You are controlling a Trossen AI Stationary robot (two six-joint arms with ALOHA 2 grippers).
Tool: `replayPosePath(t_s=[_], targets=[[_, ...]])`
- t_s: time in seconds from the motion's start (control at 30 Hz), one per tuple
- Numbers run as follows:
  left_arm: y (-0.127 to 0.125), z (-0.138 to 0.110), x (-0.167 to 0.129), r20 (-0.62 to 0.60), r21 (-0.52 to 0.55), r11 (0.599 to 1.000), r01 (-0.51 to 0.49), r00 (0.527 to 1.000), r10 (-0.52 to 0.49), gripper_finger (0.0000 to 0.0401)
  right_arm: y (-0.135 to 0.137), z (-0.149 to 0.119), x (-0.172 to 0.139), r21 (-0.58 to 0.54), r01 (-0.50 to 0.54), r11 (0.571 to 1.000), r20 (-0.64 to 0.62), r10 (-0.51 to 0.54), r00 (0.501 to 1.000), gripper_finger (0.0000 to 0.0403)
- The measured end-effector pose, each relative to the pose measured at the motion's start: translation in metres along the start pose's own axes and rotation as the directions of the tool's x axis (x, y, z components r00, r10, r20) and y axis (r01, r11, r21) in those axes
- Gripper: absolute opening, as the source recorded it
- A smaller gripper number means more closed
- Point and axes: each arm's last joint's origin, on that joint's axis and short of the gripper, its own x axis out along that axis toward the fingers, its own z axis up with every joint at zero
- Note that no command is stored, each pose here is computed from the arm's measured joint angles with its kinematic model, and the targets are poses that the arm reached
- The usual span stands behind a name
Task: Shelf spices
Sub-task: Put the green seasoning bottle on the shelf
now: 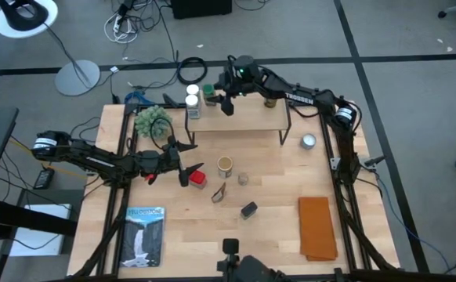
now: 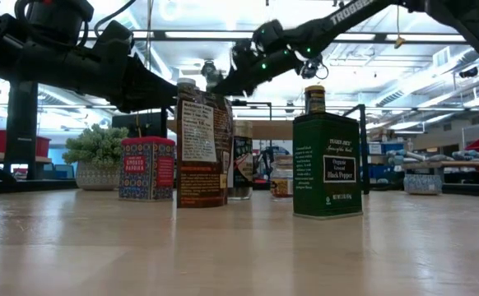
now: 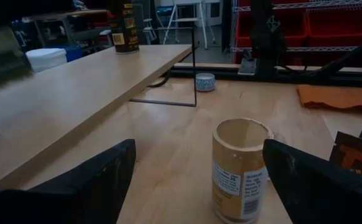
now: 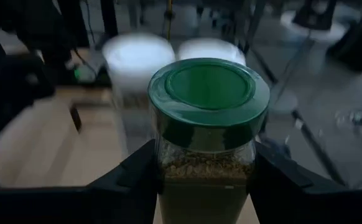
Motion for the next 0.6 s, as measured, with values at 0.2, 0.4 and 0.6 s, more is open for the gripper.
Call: replayPosePath(t_s=[0.2,0.4,0.6], targets=[[0.000,0.000,0.000,0.000,0.000,1.000,0.000,1.000,0.000,0.0357,-0.003,-0.006,0.003,0.008,0.004,1.000,-0.014,-0.003,1.000,0.0192],[0.000,0.000,0.000,0.000,0.000,1.000,0.000,1.000,0.000,0.0357,0.000,-0.013,0.008,0.023,0.004,1.000,-0.056,-0.003,0.998,0.0213],[0.000,0.000,0.000,-0.001,0.000,1.000,0.000,1.000,0.000,0.0357,0.000,-0.012,0.007,0.022,0.032,0.999,-0.069,-0.030,0.997,0.0316]])
